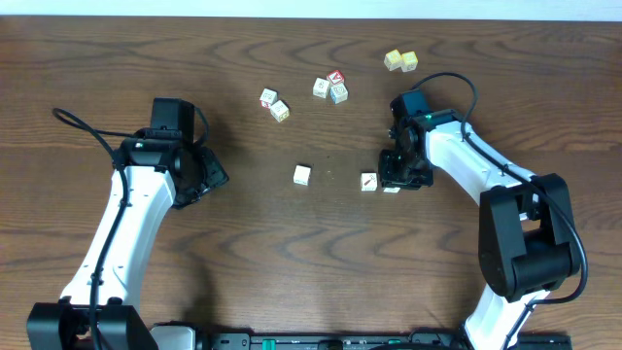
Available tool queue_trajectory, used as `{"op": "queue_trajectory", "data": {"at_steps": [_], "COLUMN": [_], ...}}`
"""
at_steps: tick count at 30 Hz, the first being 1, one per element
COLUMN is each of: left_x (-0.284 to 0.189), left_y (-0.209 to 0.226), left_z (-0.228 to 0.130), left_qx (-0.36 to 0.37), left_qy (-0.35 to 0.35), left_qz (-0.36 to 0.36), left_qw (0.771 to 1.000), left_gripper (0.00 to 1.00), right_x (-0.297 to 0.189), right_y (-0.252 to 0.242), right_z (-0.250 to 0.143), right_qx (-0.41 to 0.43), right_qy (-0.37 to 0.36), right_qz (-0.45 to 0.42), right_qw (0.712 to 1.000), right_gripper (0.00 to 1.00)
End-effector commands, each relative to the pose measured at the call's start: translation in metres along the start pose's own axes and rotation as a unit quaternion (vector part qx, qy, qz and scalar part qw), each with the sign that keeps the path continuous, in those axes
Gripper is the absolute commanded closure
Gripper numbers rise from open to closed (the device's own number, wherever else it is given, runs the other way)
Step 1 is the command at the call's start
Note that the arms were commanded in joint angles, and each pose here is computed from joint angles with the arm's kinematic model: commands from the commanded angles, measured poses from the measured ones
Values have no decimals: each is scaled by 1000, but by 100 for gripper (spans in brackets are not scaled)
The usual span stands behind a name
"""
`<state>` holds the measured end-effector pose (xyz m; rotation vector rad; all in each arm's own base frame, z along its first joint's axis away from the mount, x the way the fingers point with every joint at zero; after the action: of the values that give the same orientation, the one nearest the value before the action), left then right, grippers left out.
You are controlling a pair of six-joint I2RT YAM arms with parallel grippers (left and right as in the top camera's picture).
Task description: Lift 3 blocks
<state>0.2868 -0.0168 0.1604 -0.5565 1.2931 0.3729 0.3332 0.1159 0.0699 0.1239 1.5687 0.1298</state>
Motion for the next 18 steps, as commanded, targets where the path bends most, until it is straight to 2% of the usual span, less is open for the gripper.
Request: {"op": "queue_trajectory", "data": {"at_steps": [1, 6, 12, 18], "left_x": [0, 0, 0, 0], "left_y": [3, 3, 3, 3], "left_z": [2, 2, 2, 2], "left_qx": [-5, -5, -5, -5], "left_qy": [-5, -5, -5, -5], "left_qz": [8, 8, 8, 8], "left_qw": [1000, 1000, 1000, 1000], "left_gripper": [40, 40, 40, 40], "right_x": [-2, -2, -2, -2], "right_y": [2, 3, 3, 4], "right_z": [-2, -1, 1, 3], "right_qx": [-9, -9, -10, -11], "right_qy": [3, 1, -3, -8], "right_qz": [15, 15, 16, 18], "right_qw": [1000, 1000, 1000, 1000], "right_gripper": [82, 79, 68, 65]}}
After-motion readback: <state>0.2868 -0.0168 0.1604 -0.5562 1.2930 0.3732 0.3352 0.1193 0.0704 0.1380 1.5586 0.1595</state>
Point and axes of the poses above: each gripper's point midway between its finger pads, its own x axis out along the fingers, its own y axis along the line the jaws close on, z = x × y, the point moved 6 cm from there along -x, back along the fingers, and after that the axes turned 4 degrees about -x, right-handed, at the moved point
